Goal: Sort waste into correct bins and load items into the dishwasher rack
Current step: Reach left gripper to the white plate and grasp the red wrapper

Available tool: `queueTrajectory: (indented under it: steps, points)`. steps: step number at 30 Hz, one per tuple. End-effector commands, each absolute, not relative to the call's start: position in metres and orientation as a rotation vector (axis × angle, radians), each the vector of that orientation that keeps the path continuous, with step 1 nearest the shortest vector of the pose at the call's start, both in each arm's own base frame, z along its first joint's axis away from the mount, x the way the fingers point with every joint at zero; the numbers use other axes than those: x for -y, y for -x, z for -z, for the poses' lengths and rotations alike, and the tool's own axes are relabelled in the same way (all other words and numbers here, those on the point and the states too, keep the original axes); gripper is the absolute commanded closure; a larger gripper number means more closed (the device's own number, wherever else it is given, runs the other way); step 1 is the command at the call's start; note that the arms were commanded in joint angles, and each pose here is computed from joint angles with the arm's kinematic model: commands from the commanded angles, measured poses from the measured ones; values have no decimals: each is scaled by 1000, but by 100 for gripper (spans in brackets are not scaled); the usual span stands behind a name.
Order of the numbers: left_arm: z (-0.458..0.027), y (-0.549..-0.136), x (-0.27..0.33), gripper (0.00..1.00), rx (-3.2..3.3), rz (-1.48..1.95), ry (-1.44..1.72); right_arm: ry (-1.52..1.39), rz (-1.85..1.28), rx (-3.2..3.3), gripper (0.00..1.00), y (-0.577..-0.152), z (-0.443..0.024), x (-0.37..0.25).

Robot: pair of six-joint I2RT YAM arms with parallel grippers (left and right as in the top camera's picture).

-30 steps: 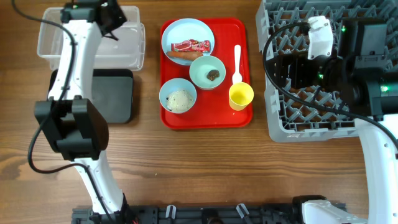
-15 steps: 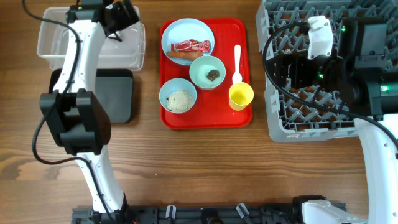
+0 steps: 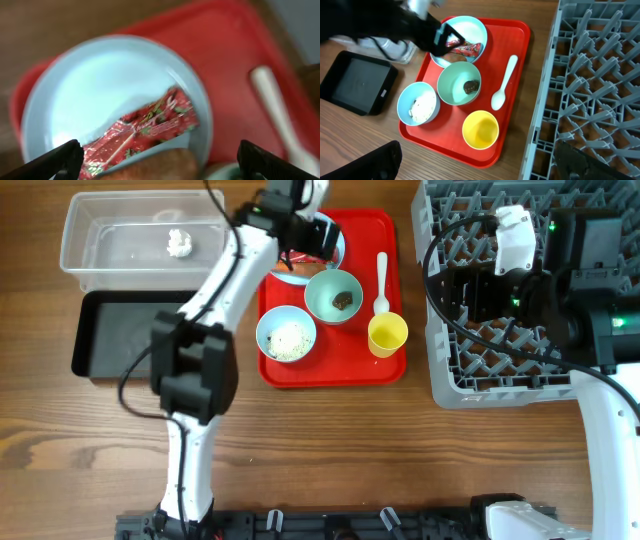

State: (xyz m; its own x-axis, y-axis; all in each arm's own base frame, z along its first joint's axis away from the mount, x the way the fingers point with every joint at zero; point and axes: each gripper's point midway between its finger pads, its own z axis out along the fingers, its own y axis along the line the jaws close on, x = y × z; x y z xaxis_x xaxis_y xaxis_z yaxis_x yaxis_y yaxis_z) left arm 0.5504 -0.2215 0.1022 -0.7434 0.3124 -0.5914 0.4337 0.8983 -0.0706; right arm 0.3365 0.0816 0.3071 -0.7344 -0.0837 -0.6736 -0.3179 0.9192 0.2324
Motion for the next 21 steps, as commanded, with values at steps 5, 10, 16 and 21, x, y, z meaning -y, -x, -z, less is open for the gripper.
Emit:
queueTrajectory:
  steps: [5,10,16,21]
  points:
    - [-35,-564,203,0,-2550,191,-472,267,-454,-2377,0,-340,-309,-82]
    - [-19,-565,202,2,-2583,199,-384,266,-454,-2380,0,-339,-308,-82]
    - [2,-561,201,12,-2627,204,-350,266,-454,-2380,0,-339,-308,-82]
    - [9,-559,200,41,-2645,200,-351,266,-453,-2380,0,-339,-308,-82]
